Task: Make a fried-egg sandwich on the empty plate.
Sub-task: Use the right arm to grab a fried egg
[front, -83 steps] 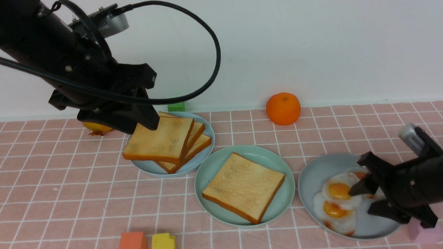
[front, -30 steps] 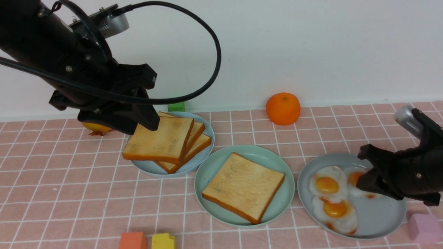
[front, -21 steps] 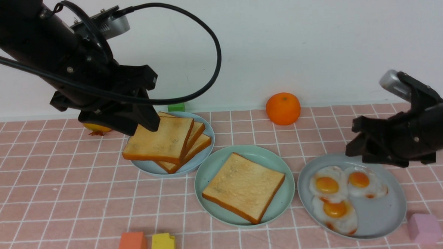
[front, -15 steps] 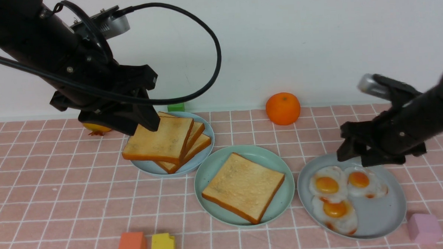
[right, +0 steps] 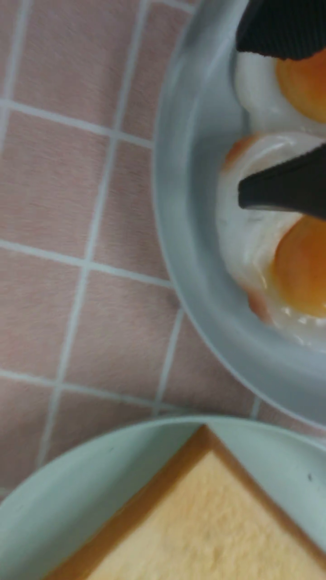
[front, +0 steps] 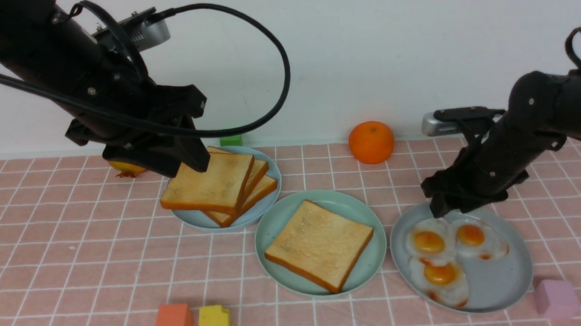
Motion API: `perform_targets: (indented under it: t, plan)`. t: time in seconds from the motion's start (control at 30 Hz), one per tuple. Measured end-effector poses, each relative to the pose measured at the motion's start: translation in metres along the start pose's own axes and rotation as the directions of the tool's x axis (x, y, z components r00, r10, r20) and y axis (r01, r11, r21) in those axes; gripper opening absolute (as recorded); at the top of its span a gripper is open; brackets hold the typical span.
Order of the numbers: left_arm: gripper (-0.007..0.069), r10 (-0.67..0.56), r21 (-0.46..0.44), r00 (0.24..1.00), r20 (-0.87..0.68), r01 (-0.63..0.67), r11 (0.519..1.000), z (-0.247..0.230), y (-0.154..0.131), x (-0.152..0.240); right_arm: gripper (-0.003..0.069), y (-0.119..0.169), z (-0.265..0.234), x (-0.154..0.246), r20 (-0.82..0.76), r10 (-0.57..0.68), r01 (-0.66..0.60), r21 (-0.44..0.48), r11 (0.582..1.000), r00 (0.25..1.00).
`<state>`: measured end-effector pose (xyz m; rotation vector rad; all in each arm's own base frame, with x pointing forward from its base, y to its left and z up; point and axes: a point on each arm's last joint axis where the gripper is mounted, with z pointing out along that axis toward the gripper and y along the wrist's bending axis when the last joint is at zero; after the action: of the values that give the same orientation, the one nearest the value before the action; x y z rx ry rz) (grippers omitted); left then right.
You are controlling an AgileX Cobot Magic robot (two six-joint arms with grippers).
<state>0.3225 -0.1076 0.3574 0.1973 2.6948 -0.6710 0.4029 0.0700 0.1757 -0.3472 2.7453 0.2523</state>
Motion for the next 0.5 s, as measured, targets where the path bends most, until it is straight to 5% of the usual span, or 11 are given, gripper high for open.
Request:
perform_targets:
  t: [0.5]
  plan:
    - [0.0359, 0.000, -0.001, 1.000, 0.000, 0.000, 1.000, 0.000, 0.000, 0.000, 0.0407, 0.005, 0.021, 0.005, -0.086, 0.010, -0.018, -0.096, 0.995, 0.996]
